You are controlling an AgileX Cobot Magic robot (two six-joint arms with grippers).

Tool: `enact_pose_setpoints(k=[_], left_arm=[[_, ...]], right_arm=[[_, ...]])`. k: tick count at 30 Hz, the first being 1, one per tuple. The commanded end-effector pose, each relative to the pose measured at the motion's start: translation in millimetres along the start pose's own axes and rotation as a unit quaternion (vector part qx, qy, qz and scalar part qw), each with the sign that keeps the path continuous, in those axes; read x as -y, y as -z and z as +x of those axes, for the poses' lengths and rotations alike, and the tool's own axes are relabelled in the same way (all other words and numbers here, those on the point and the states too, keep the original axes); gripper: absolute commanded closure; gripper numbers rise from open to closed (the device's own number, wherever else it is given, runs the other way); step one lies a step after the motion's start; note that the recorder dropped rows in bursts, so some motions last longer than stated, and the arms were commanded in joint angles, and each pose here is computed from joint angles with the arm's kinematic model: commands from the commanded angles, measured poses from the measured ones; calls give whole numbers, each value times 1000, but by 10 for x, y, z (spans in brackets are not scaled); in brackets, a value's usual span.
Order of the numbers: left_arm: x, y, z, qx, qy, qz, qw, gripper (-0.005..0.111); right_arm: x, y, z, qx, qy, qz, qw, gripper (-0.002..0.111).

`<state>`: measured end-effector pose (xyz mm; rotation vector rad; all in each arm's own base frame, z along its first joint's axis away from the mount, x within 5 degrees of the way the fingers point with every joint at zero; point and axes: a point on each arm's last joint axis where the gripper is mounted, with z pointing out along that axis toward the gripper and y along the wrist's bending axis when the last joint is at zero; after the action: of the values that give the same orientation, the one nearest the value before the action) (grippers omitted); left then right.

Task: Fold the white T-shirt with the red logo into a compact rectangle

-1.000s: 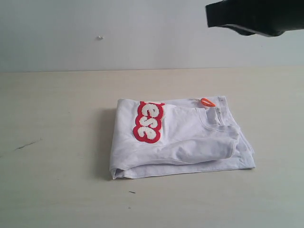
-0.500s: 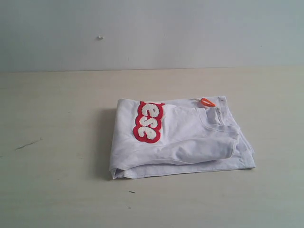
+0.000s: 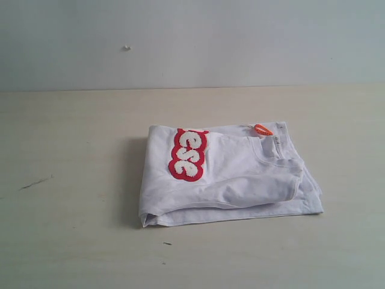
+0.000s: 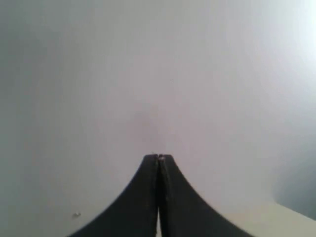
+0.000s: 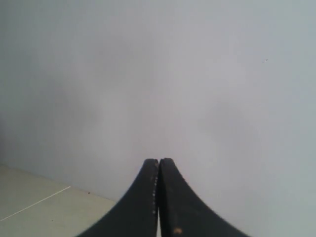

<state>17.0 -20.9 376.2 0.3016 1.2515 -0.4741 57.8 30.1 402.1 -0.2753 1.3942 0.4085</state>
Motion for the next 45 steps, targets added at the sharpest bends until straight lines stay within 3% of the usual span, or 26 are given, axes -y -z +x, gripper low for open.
enact_pose_setpoints(k=[1,5,12,23,27,45], left_arm=[[59,239,-44,36,0,15,999,107],[100,398,-61,56,-6,26,998,107],[132,400,-22,31,-2,44,999,107],[148,400,30,4,-23,52,998,107],[148,400,30,4,-23,52,998,107],[148,400,30,4,-23,52,998,107]], right_arm=[[-21,51,46,-20,0,-10,1000,108],[-35,118,38,-16,1,-13,1000,108],[-89,359,46,-17,-2,-30,999,108],[-178,1033,16,73,-8,-49,996,108],[-189,1042,68,36,3,-51,998,108],[-161,1030,106,20,19,-35,999,108]])
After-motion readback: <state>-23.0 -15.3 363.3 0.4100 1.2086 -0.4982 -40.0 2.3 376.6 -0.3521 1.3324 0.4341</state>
